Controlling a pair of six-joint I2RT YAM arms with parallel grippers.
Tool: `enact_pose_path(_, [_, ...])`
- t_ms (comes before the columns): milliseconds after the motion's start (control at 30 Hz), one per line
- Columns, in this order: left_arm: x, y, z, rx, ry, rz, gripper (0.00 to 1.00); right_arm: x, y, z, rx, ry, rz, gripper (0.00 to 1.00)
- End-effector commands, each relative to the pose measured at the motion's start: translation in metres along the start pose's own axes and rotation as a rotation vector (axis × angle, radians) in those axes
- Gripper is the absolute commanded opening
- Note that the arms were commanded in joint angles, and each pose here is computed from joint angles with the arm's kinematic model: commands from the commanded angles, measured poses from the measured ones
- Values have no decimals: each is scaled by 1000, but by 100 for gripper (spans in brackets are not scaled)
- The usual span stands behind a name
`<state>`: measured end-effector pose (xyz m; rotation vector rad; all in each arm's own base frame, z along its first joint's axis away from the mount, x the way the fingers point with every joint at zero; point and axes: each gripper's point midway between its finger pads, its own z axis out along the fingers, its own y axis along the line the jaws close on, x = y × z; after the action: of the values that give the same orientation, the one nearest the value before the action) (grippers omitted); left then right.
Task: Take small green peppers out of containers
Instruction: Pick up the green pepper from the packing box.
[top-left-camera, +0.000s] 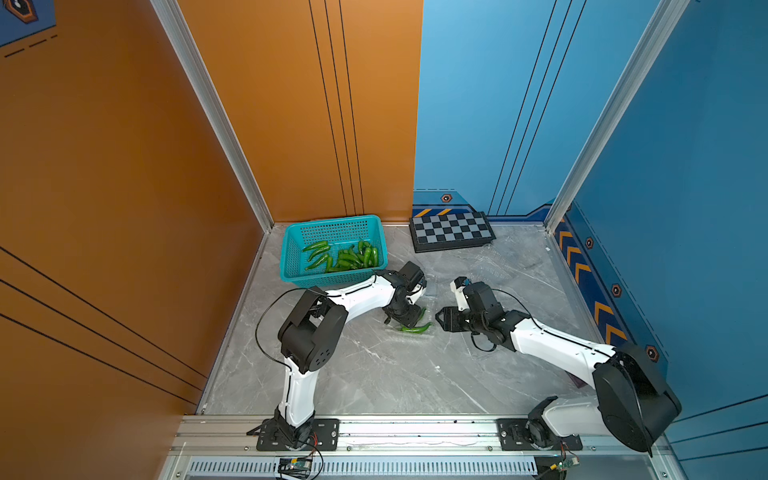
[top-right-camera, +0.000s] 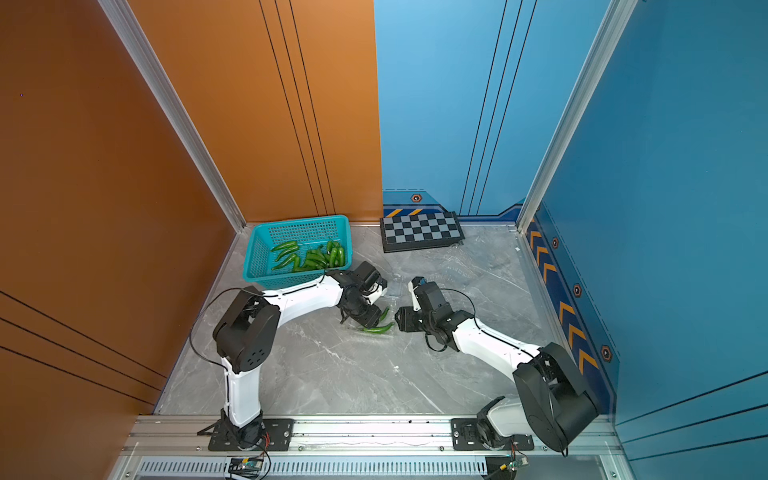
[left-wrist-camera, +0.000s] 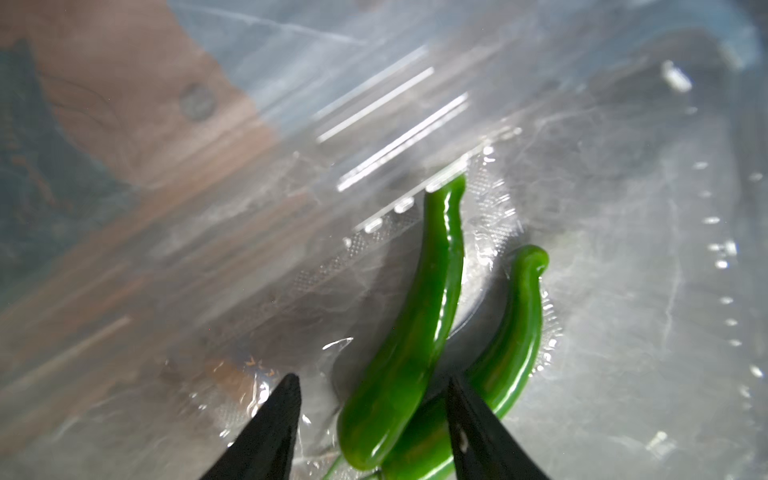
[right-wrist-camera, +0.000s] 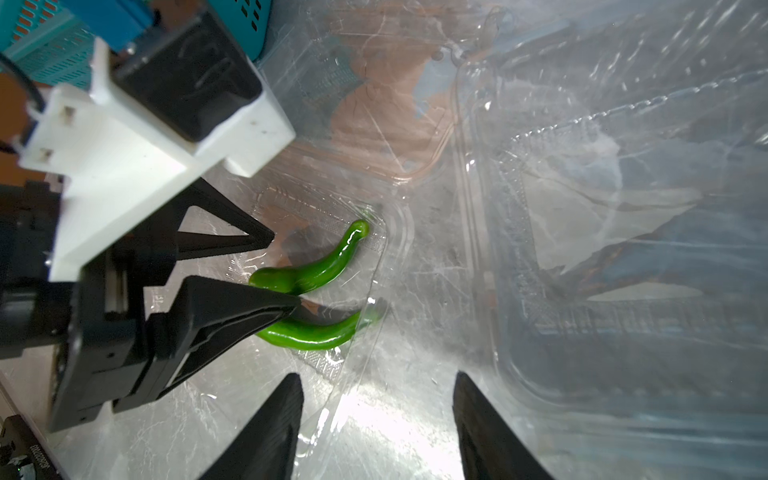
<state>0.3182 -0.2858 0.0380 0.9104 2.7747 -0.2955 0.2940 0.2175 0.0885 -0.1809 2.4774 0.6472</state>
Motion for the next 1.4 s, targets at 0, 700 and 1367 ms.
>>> enact_pose_path(0, [-6,6,0,-25,2,4,57,5,3,4,-9,22,-1,59])
enact_pose_path(700, [3,7,17,-40,48,-1,42,7,-1,5,12,25,-8,58])
enact_pose_path(1367, [1,5,1,33,19,-43,4,1,-4,3,33,1,-6,58])
